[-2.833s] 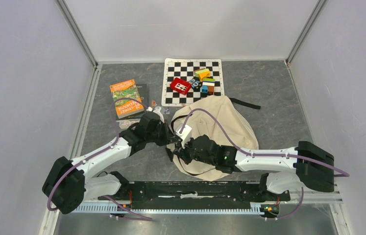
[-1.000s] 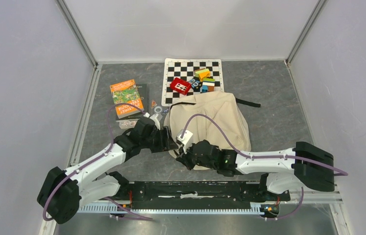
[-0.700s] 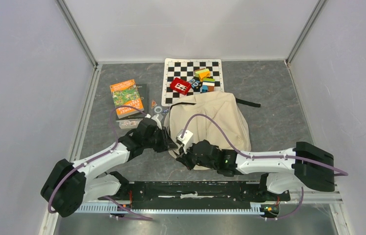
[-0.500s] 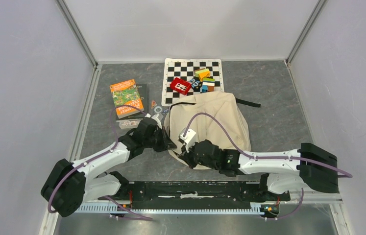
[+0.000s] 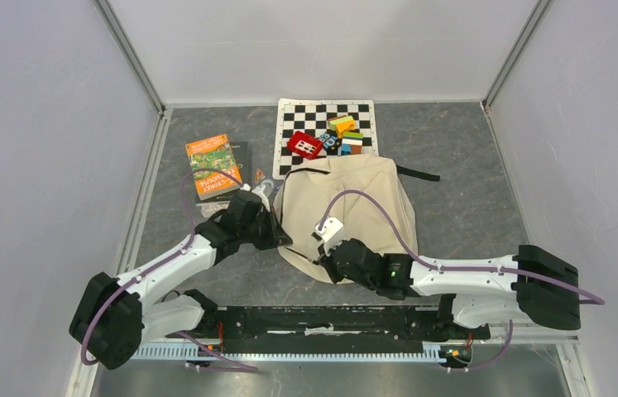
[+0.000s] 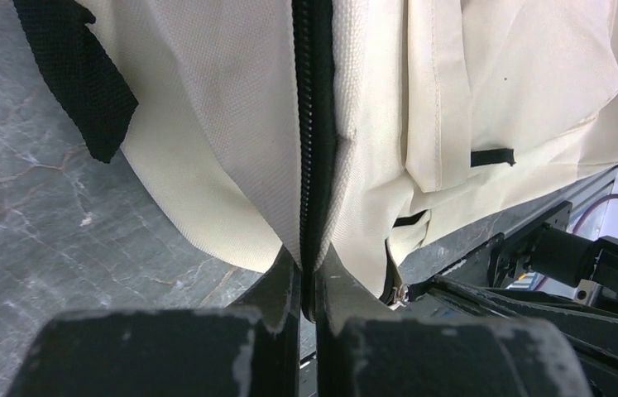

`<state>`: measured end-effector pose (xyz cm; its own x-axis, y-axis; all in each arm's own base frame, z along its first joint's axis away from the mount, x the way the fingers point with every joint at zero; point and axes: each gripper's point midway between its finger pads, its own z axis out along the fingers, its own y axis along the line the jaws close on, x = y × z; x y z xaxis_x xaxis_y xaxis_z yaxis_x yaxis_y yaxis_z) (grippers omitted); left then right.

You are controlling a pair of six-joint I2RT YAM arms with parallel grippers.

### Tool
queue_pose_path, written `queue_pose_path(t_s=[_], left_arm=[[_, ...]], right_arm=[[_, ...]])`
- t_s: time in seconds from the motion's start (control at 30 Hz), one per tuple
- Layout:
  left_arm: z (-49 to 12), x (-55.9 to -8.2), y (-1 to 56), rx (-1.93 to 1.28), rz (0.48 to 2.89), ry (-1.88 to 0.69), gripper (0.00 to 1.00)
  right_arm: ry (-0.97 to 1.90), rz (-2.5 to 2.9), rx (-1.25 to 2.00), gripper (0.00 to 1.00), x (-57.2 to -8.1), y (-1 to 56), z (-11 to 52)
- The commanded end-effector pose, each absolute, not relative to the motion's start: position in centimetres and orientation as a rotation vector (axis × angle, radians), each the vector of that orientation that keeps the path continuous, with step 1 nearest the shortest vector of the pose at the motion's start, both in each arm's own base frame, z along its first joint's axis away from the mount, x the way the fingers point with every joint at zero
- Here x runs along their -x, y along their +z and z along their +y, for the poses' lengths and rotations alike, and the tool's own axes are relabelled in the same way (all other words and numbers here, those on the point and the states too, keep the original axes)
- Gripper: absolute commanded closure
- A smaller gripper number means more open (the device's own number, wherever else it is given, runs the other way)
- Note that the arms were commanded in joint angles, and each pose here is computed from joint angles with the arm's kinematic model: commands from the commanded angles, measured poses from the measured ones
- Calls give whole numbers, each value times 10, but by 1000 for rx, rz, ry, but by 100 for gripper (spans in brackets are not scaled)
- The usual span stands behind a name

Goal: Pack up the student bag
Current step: Unzip the student bag at the center of the board.

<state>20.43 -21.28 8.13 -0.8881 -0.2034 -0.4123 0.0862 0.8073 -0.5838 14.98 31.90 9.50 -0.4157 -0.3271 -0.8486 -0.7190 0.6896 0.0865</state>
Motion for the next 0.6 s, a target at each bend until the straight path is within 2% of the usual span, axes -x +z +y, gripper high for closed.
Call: queue_pose_path(t_s=[0.0,0.5,0.57], left_arm=[[-202,-230,100,42,2455,-786,98],[-170,-279,114,55,2450,-722,98],[-173,-278,114,47,2455,-743,89]], right_arm=[[502,2086,814,100,-145,73,297],[435,2140,785,100,-144,58,279],[430,2124,788,100,-147,63,281]])
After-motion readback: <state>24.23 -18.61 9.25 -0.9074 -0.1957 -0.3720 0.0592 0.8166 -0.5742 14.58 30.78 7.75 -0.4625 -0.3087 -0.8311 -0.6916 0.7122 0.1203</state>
